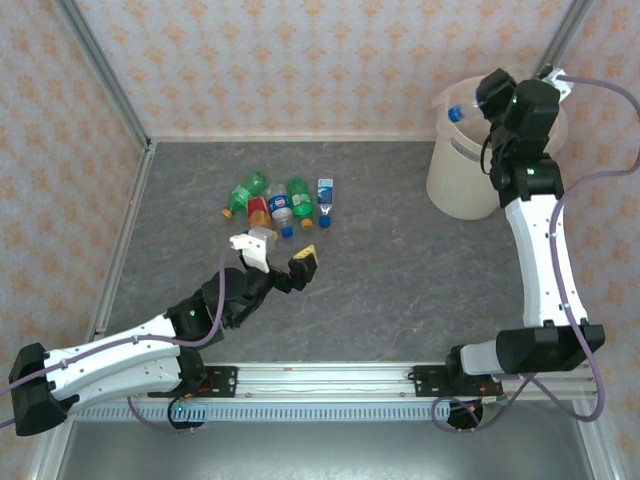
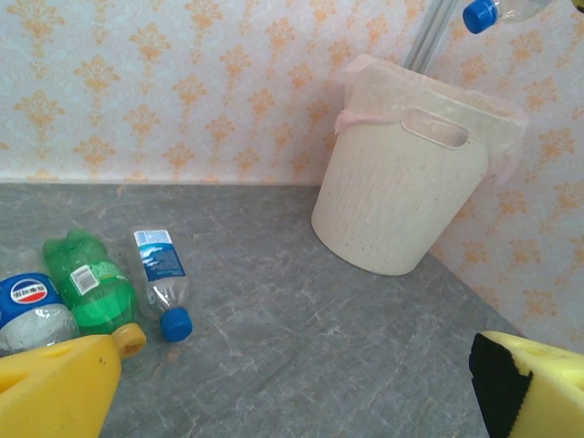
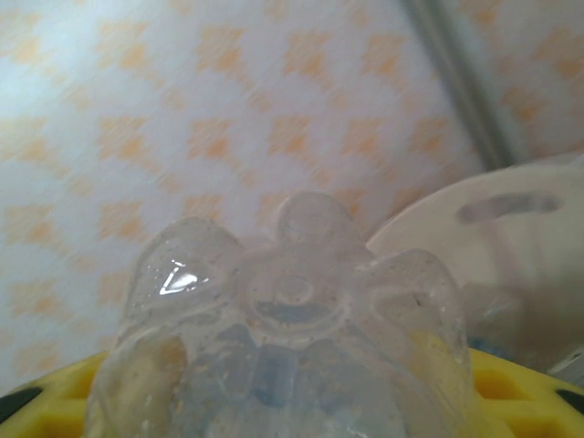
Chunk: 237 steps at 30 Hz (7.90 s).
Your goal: Put the plastic bottles in the bin
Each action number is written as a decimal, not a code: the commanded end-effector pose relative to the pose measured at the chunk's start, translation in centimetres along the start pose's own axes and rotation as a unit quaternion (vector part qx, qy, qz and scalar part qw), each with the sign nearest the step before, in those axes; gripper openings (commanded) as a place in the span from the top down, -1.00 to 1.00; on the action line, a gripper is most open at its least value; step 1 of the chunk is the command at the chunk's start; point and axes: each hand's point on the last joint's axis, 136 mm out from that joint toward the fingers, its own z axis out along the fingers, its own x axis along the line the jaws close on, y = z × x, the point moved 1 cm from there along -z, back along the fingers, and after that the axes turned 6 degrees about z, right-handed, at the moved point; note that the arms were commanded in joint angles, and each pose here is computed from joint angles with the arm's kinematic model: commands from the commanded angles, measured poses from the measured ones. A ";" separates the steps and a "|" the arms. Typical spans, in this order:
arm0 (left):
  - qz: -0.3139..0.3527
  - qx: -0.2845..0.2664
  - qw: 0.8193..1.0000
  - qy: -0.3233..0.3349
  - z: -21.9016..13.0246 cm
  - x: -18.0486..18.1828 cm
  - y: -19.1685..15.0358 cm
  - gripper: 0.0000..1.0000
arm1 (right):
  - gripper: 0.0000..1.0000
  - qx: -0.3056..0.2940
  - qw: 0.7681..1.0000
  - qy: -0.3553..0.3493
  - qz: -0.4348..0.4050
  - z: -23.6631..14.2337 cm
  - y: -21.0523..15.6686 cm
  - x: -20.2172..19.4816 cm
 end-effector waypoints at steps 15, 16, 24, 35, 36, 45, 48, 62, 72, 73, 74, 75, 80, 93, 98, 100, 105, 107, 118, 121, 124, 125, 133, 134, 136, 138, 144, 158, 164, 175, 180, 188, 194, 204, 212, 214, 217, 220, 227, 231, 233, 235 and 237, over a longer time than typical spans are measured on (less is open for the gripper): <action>-0.032 0.010 0.999 0.030 -1.3 1.9 -1.1 -0.98 | -0.50 -0.023 0.976 -0.167 -0.135 10.0 -1.3 -4.5; -0.031 0.012 0.999 0.032 -1.3 1.9 -1.3 -0.98 | -0.64 -0.010 0.976 -0.168 -0.139 10.4 -1.8 -4.6; -0.030 0.015 0.999 0.040 -1.1 2.0 -1.0 -0.99 | -0.99 0.027 0.977 -0.163 -0.131 10.1 -3.3 -4.6; -0.032 0.033 0.996 0.081 0.6 2.9 -1.5 -0.99 | -0.99 0.043 0.992 -0.074 -0.094 3.8 -4.3 -1.4; -0.034 0.038 0.995 0.085 0.9 3.0 -1.7 -0.99 | -0.99 0.046 0.993 -0.063 -0.089 2.9 -4.6 -1.1; -0.079 0.084 0.984 0.138 3.4 6.1 -3.3 -0.98 | -0.99 0.087 0.992 0.014 -0.093 -3.4 -9.0 0.5; -0.077 0.106 0.976 0.171 4.0 7.8 -3.9 -0.99 | -0.99 0.105 0.989 0.022 -0.105 -4.9 -10.6 0.0; -0.167 0.207 0.926 0.268 6.6 16.2 -9.0 -0.87 | -0.99 0.183 0.966 0.155 -0.094 -11.6 -14.6 1.7; -0.194 0.261 0.898 0.297 8.5 19.7 -12.7 -0.53 | -0.99 0.190 0.962 0.167 -0.106 -12.8 -15.2 0.9; -0.196 0.266 0.895 0.300 8.6 20.0 -13.1 -0.49 | -0.99 0.190 0.962 0.167 -0.107 -12.8 -15.2 0.9; -0.197 0.273 0.892 0.303 8.8 20.3 -13.5 -0.47 | -0.99 0.189 0.962 0.168 -0.106 -12.9 -15.1 0.9; -0.197 0.277 0.890 0.303 8.9 20.3 -13.9 -0.46 | -0.99 0.188 0.962 0.169 -0.105 -13.0 -15.0 0.9; -0.192 0.295 0.883 0.310 9.5 21.0 -15.6 -0.41 | -0.99 0.188 0.962 0.171 -0.097 -13.1 -14.8 1.0; -0.170 0.309 0.880 0.319 10.4 22.3 -17.4 -0.12 | -0.99 0.201 0.961 0.169 -0.083 -13.5 -15.4 0.5; -0.165 0.311 0.879 0.321 10.5 22.5 -17.7 0.06 | -0.99 0.205 0.961 0.169 -0.077 -13.5 -15.6 0.5; -0.166 0.309 0.880 0.319 10.6 22.4 -17.6 0.08 | -0.99 0.208 0.960 0.170 -0.075 -13.6 -15.7 0.5; -0.165 0.312 0.880 0.319 10.1 22.4 -17.9 0.34 | -0.99 0.212 0.959 0.174 -0.072 -13.7 -15.8 0.6; -0.166 0.309 0.881 0.316 9.7 22.2 -17.7 0.46 | -0.99 0.216 0.957 0.180 -0.069 -13.9 -15.7 0.9; -0.146 0.281 0.906 0.280 7.4 18.9 -14.3 0.54 | -0.99 0.256 0.941 0.216 -0.042 -14.9 -17.0 1.8; -0.120 0.261 0.922 0.258 6.9 16.7 -12.6 0.54 | -0.99 0.273 0.936 0.222 -0.031 -15.0 -17.8 1.9; -0.088 0.231 0.946 0.211 6.7 13.8 -10.3 0.54 | -0.99 0.295 0.928 0.227 -0.020 -15.1 -18.8 2.0; -0.080 0.221 0.952 0.194 6.5 12.9 -9.8 0.54 | -0.99 0.304 0.924 0.230 -0.018 -15.2 -19.1 2.1; -0.021 0.129 0.990 0.056 4.5 5.7 -5.0 0.52 | -0.90 0.378 0.878 0.293 0.006 -17.5 -21.3 3.5; -0.015 0.124 0.991 0.047 4.3 5.2 -4.8 0.52 | -0.87 0.387 0.873 0.297 0.010 -17.7 -21.7 3.6; -0.002 0.114 0.993 0.025 3.9 3.7 -4.3 0.53 | -0.82 0.403 0.861 0.310 0.013 -18.3 -22.3 4.0; 0.011 0.107 0.994 0.004 3.6 2.4 -4.1 0.53 | -0.81 0.414 0.854 0.314 0.009 -18.9 -23.1 4.3; 0.027 0.086 0.995 -0.046 2.8 -1.0 -3.7 0.53 | -0.81 0.460 0.825 0.326 -0.020 -21.1 -26.9 5.8; 0.056 0.083 0.992 -0.078 2.2 -3.2 -3.1 0.53 | -0.65 0.525 0.785 0.321 -0.070 -23.0 -33.1 7.1; 0.061 0.087 0.991 -0.086 2.1 -3.7 -3.2 0.54 | -0.44 0.535 0.776 0.327 -0.071 -23.5 -33.5 7.6; 0.051 0.080 0.993 -0.068 2.3 -3.4 -2.4 0.12 | -0.09 0.494 0.810 0.314 -0.046 -22.6 -30.9 8.4; 0.013 0.050 0.997 -0.054 1.5 -2.6 -1.1 -0.86 | -0.09 0.449 0.847 0.281 -0.050 -20.7 -28.8 8.3; -0.029 -0.002 0.999 -0.020 -0.7 -0.2 0.7 -0.98 | 0.00 0.340 0.914 0.217 -0.036 -15.5 -21.4 6.8; -0.051 -0.013 0.999 -0.008 -1.5 1.0 0.1 -0.98 | -0.10 0.207 0.966 0.146 -0.047 -10.8 -12.8 5.6; -0.067 -0.005 0.997 -0.027 -1.7 0.8 -1.4 -0.98 | -0.09 -0.025 0.994 -0.014 -0.108 -5.8 -1.2 3.1; -0.071 -0.010 0.997 -0.030 -2.1 0.8 -1.0 -0.98 | -0.08 -0.093 0.979 -0.098 -0.155 -1.4 1.5 1.5; -0.073 -0.008 0.997 -0.026 -2.1 1.0 -1.0 -0.98 | -0.08 -0.099 0.976 -0.110 -0.157 0.0 2.0 1.1; -0.082 -0.009 0.996 -0.022 -2.2 1.1 -1.0 -0.98 | -0.07 -0.098 0.975 -0.131 -0.150 2.5 2.3 0.1; -0.082 -0.002 0.996 -0.019 -2.3 1.2 -1.1 -0.98 | -0.07 -0.075 0.979 -0.146 -0.121 5.2 2.3 -1.5; -0.085 0.020 0.996 -0.015 -2.6 1.4 -1.5 -0.98 | -0.08 -0.059 0.974 -0.181 -0.119 9.5 1.5 -3.3; -0.092 0.021 0.995 -0.013 -3.0 1.7 -1.7 -0.98 | -0.08 -0.034 0.975 -0.179 -0.128 11.6 0.2 -3.4; -0.094 0.022 0.995 -0.009 -3.2 1.9 -1.8 -0.98 | -0.08 -0.017 0.975 -0.182 -0.128 12.4 -0.8 -3.7; -0.096 0.021 0.995 -0.006 -3.4 2.2 -1.8 -0.98 | -0.09 0.001 0.976 -0.179 -0.128 12.9 -1.8 -4.0; -0.098 0.020 0.995 -0.003 -3.5 2.4 -1.7 -0.98 | -0.19 0.011 0.975 -0.179 -0.127 13.1 -2.4 -4.3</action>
